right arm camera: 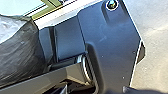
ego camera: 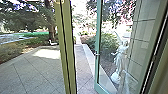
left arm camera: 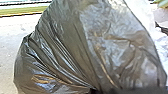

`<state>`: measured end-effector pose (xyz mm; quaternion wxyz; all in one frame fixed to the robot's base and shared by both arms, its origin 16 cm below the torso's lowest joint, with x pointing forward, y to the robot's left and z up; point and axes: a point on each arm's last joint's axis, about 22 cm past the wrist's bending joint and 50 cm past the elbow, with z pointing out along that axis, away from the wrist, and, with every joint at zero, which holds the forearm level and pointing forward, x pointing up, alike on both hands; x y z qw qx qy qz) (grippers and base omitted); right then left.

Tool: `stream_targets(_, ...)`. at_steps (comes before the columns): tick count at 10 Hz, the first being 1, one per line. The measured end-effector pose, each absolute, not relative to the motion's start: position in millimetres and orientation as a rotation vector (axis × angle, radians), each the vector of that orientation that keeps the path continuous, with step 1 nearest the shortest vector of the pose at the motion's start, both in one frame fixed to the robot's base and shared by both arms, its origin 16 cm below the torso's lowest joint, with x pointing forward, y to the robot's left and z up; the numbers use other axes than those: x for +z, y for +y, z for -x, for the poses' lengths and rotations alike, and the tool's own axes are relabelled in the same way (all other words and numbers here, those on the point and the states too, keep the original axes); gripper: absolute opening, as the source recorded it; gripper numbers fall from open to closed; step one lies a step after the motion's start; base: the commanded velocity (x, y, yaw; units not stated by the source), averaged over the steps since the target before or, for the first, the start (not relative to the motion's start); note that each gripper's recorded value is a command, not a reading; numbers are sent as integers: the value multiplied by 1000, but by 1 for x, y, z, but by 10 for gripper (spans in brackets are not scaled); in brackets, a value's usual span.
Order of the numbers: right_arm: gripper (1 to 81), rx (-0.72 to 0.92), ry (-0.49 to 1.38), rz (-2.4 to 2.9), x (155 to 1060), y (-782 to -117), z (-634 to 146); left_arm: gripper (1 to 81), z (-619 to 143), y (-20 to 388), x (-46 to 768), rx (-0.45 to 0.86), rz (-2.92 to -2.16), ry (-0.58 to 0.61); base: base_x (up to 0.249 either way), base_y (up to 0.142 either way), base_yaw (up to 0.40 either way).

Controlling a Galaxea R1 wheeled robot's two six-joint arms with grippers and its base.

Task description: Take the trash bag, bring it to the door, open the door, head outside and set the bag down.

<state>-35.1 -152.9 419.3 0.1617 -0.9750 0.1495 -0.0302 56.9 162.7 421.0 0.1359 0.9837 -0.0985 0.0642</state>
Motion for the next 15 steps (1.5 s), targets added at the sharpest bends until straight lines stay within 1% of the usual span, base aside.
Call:
stream_targets(3,811,-86,431,2800,418,-167,38,10,-57,163,421,187,-2848,-288,0,-73,0)
stream_targets(5,811,-87,431,2797,418,-165,37,10,-57,163,421,187,-2849,-289,0,-88,0)
stream_targets(7,811,-87,431,2783,419,-155,39,10,-59,177,420,190,-2867,-291,0,-86,0)
stream_targets(9,811,-111,434,2799,418,-169,32,10,-61,164,421,195,-2851,-290,0,-85,0)
stream_targets(11,811,-97,431,2782,419,-155,36,10,-53,169,420,180,-2856,-289,0,-89,0)
stream_targets(15,811,-100,432,2781,419,-156,35,10,-53,166,421,181,-2852,-288,0,-101,0)
